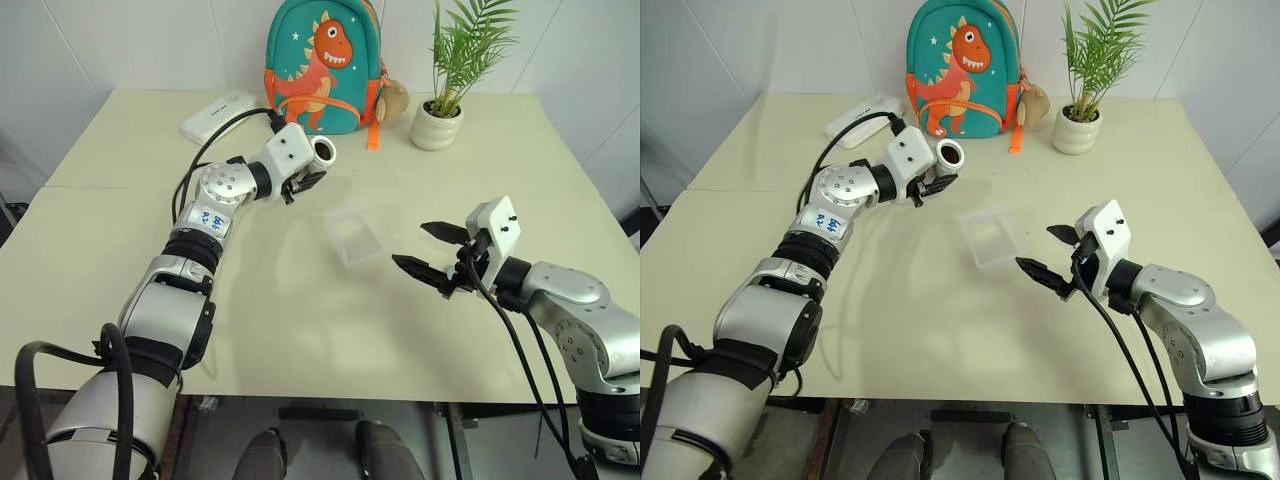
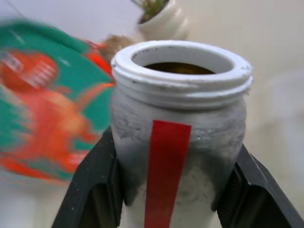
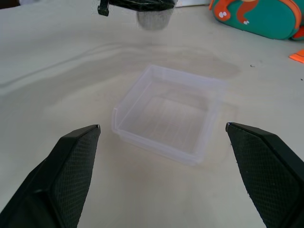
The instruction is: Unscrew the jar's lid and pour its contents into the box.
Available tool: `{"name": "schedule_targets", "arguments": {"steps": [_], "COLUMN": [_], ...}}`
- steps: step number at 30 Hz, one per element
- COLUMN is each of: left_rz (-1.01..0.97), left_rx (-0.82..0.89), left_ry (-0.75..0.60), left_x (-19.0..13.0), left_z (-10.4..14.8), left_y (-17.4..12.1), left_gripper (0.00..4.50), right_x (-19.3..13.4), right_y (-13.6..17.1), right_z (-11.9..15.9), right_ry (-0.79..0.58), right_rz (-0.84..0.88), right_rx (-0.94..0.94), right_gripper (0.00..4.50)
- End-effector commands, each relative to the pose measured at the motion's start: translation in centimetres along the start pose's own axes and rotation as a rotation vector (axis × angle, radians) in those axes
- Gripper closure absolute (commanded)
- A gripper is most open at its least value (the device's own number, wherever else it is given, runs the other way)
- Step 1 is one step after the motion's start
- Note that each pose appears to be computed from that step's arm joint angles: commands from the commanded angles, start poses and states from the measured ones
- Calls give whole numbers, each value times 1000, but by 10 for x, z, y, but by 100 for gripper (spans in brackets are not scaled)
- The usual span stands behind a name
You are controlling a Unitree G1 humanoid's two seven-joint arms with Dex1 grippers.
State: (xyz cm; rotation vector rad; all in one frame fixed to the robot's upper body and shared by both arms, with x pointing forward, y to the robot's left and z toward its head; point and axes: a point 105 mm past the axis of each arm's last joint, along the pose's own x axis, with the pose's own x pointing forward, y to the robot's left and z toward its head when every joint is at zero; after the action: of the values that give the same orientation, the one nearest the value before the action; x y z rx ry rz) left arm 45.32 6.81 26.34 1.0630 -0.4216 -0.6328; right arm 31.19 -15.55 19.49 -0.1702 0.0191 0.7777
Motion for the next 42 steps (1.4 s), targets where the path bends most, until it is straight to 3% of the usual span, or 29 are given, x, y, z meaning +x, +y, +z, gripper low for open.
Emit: {"name": "schedule_targets", "arguments": {"steps": [1,6,10,14,17,22,27,31,33,37,42], "left_rz": [126,248,328,342,327,362,379,366,349,272,238], "left_rx": [396,1128,1391,1399,1417,1400,1397,1358,1250,753,-189], "left_ry": [-133,-215,-253,-318,-291,-252,-296,-243,-195,-50,143], "left_x": [10,15,19,23,27,26,24,19,15,3,-26], "left_z": [43,53,56,61,56,53,59,48,41,13,-48], "left_y": [7,-5,-8,-25,-33,-27,-27,-14,-5,12,34], "left_gripper": [253,253,253,253,253,253,253,253,253,253,253], "right_x": [-3,-4,-4,-3,-4,-5,-4,-3,-2,-2,-4], "right_y": [1,3,4,7,9,10,8,10,12,15,9], "right_z": [11,9,9,11,10,12,12,11,10,10,9], "right_ry": [-56,-66,-80,-104,-112,-134,-143,-146,-144,-136,-102], "right_rz": [-25,-42,-56,-62,-72,-76,-80,-70,-62,-37,-34], "right_rx": [-9,20,37,61,71,85,93,101,104,97,42], "right_gripper": [4,4,4,4,4,4,4,4,4,4,4]}}
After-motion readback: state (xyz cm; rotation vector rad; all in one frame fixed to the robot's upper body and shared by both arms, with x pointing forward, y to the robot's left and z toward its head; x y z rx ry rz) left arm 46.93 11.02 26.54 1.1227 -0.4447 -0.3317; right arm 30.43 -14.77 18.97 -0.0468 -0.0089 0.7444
